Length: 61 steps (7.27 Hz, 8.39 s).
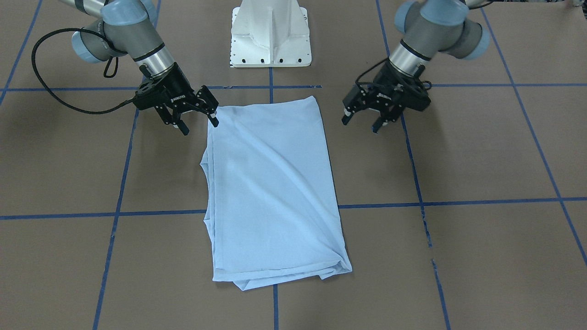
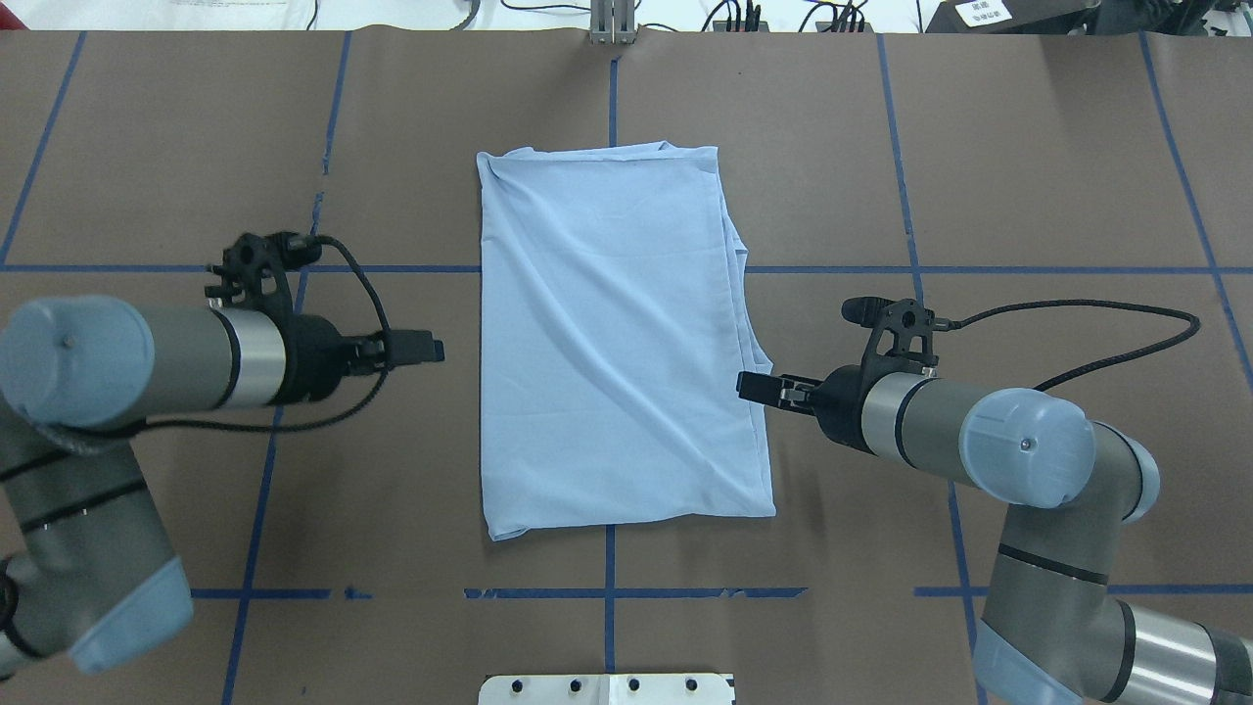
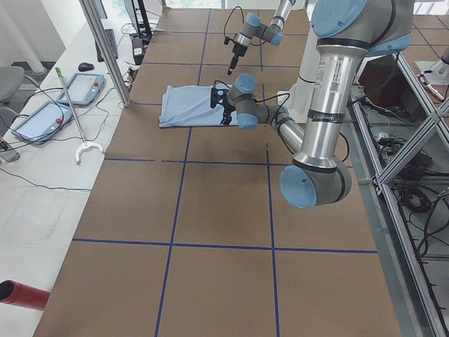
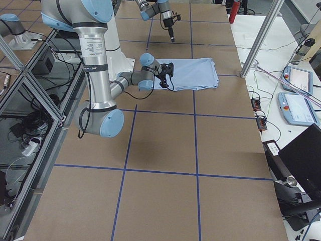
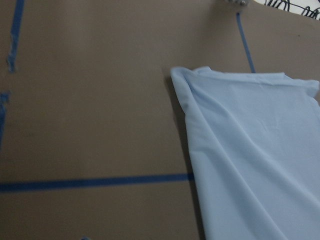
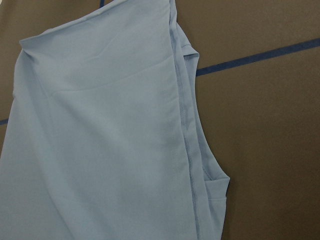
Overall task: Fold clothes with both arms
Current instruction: 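Lower the left gripper to the shirt's edge nearest the robot, then move the right gripper to the shirt's near corner beside the left gripper, then grasp the near edge with both grippers and lift it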
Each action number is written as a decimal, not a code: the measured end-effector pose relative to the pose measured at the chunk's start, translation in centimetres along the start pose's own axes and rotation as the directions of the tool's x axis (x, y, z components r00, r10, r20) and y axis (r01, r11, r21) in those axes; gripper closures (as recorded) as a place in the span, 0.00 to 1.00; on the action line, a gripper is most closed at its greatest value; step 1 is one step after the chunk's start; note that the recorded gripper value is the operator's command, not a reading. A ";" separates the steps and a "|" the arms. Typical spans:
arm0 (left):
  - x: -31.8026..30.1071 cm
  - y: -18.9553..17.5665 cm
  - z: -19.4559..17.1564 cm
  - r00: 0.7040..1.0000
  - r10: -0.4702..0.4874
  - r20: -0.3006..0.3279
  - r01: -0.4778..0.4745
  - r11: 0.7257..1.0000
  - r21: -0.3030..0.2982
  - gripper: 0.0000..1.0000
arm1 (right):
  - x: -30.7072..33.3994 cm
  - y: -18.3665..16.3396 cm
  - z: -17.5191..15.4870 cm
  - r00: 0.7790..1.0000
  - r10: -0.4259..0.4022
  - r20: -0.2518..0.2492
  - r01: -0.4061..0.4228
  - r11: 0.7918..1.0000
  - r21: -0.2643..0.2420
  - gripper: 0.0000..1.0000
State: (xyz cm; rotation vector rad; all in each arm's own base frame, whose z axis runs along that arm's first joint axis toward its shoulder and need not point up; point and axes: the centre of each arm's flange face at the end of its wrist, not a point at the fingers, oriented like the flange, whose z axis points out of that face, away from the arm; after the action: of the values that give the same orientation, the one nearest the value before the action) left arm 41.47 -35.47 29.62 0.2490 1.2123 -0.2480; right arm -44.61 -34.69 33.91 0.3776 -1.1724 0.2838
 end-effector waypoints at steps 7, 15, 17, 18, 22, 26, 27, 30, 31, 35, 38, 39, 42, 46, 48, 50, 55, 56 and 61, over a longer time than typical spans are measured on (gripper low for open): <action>5.2 12.1 7.7 0.959 -0.234 0.162 0.240 0.971 -0.019 0.28 | -0.3 -0.2 0.2 1.000 0.010 -0.002 -0.010 1.000 0.020 0.00; 4.8 12.7 9.2 0.958 -0.217 0.185 0.226 0.974 -0.027 0.40 | -0.1 -0.2 0.3 1.000 0.014 -0.009 -0.014 1.000 0.020 0.00; 4.8 12.9 9.2 0.959 -0.215 0.186 0.224 0.974 -0.031 0.68 | 0.0 -0.3 0.4 1.000 0.015 -0.014 -0.014 0.999 0.030 0.00; 4.8 13.0 9.2 0.959 -0.215 0.187 0.224 0.974 -0.031 0.92 | 0.0 -0.3 0.5 1.000 0.016 -0.016 -0.015 0.999 0.033 0.00; 5.3 13.3 8.7 0.961 -0.213 0.175 0.222 0.974 -0.038 1.00 | -3.2 0.1 1.8 0.977 0.199 -0.082 -0.195 0.980 0.049 0.07; 6.1 13.3 8.4 0.962 -0.222 0.159 0.230 0.972 -0.037 1.00 | -9.5 4.4 4.1 0.843 0.439 -0.311 -0.432 0.897 0.093 0.19; 6.2 13.2 8.4 0.962 -0.223 0.157 0.231 0.972 -0.036 1.00 | -9.8 5.4 4.1 0.812 0.467 -0.351 -0.459 0.881 0.110 0.16; 6.2 13.1 8.4 0.962 -0.225 0.154 0.232 0.972 -0.028 1.00 | -11.1 9.4 3.4 0.747 0.519 -0.415 -0.518 0.846 0.126 0.15; 6.2 13.0 8.4 0.963 -0.225 0.151 0.230 0.973 -0.020 1.00 | -11.5 10.8 3.5 0.740 0.520 -0.427 -0.524 0.843 0.120 0.16; 6.3 13.0 8.2 0.964 -0.223 0.145 0.227 0.974 -0.013 1.00 | -12.6 12.5 5.4 0.733 0.516 -0.444 -0.520 0.845 0.125 0.19; 6.4 12.9 8.1 0.964 -0.224 0.142 0.228 0.974 -0.013 1.00 | -12.3 12.8 6.5 0.718 0.532 -0.448 -0.530 0.836 0.143 0.28; 6.4 12.8 8.0 0.964 -0.224 0.140 0.228 0.974 -0.013 1.00 | -12.5 12.7 6.6 0.717 0.536 -0.445 -0.532 0.834 0.146 0.35; 6.5 12.8 7.9 0.965 -0.225 0.138 0.228 0.973 -0.013 1.00 | -13.7 12.2 6.7 0.722 0.545 -0.426 -0.538 0.830 0.150 0.39; 6.7 12.8 7.6 0.966 -0.224 0.130 0.228 0.974 -0.015 1.00 | -13.5 12.3 7.2 0.723 0.540 -0.430 -0.529 0.834 0.158 0.29; 6.8 12.8 7.5 0.966 -0.224 0.130 0.228 0.974 -0.015 1.00 | -13.2 12.4 7.7 0.725 0.530 -0.441 -0.518 0.841 0.160 0.60; 6.7 12.8 7.5 0.965 -0.225 0.131 0.229 0.973 -0.015 1.00 | -13.2 12.3 7.7 0.716 0.544 -0.437 -0.529 0.832 0.168 1.00; 6.6 12.9 7.6 0.965 -0.228 0.132 0.232 0.973 -0.016 1.00 | -13.8 11.4 7.0 0.709 0.576 -0.406 -0.556 0.812 0.181 1.00; 6.7 12.9 7.5 0.965 -0.228 0.132 0.232 0.973 -0.016 1.00 | -13.9 11.1 6.8 0.710 0.579 -0.399 -0.558 0.810 0.183 1.00; 10.2 11.7 -0.6 0.977 -0.189 0.101 0.195 0.980 -0.048 1.00 | -17.1 8.6 -1.7 0.726 0.608 -0.322 -0.598 0.789 0.142 1.00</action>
State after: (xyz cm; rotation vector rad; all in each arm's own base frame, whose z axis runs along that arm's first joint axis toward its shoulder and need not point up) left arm 48.02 -24.78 20.46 0.0680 1.1472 -0.3883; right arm -52.96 -26.59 18.62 -0.0565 -0.9016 0.9097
